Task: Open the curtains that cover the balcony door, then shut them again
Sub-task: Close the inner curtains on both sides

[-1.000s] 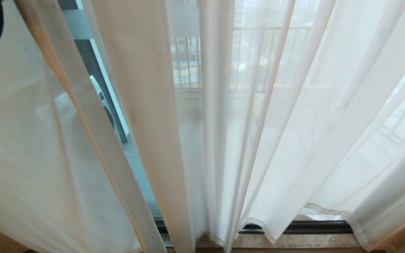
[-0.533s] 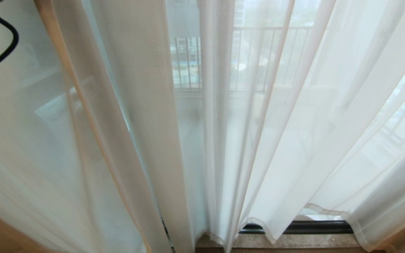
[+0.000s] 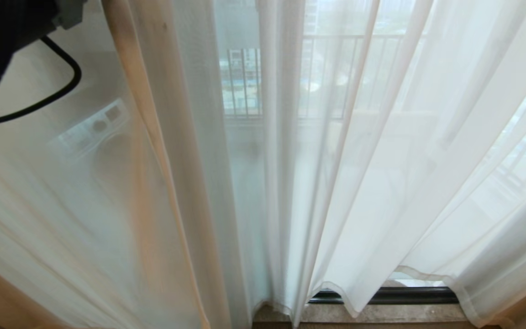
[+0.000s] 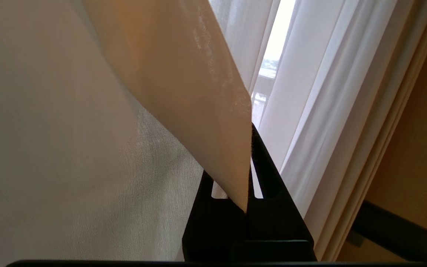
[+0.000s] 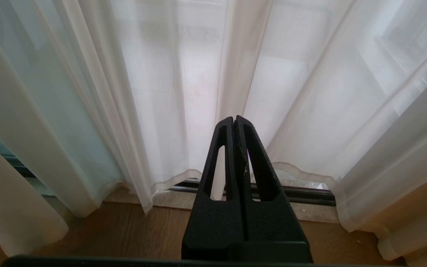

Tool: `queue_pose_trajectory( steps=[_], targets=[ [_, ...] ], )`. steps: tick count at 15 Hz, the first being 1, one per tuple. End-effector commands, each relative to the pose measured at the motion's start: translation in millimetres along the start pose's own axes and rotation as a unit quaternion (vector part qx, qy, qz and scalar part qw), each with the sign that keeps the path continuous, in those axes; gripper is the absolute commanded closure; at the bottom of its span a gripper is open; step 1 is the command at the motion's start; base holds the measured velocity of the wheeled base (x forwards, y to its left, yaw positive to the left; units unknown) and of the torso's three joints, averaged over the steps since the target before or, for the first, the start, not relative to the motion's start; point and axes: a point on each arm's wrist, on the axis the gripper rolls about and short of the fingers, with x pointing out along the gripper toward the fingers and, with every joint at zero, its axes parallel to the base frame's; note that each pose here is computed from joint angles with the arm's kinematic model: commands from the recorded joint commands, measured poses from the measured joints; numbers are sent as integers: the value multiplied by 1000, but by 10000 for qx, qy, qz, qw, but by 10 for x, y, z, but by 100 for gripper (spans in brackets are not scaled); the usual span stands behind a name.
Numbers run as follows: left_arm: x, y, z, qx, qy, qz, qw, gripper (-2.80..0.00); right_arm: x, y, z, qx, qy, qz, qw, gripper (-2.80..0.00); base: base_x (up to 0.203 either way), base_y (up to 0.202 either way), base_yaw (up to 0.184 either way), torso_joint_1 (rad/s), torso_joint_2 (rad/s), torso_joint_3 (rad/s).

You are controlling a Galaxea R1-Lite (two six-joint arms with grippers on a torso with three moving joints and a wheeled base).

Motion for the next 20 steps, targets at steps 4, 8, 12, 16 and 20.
queue_pose_trajectory(
  steps=[4,8,12,16,20],
  targets=[
    [148,-2,-81,-71,124,-104,9998,0,1,0,-1,-5,11,5,10000,0,0,0,0,0,0,0],
    [500,-81,-253,-224,261,-402,9986,0,1,0,0,-5,10,5,10000,0,0,0,0,0,0,0],
    [905,-188,-502,-333,393,-688,9963,0,0,0,3,-5,2,4,10000,0,0,0,0,0,0,0],
    [1342,-273,-684,-250,274,-902,9952,0,0,0,2,-5,7,5,10000,0,0,0,0,0,0,0],
    [1770,-495,-963,-378,332,-1220,9913,0,2,0,-1,-5,9,5,10000,0,0,0,0,0,0,0]
  ],
)
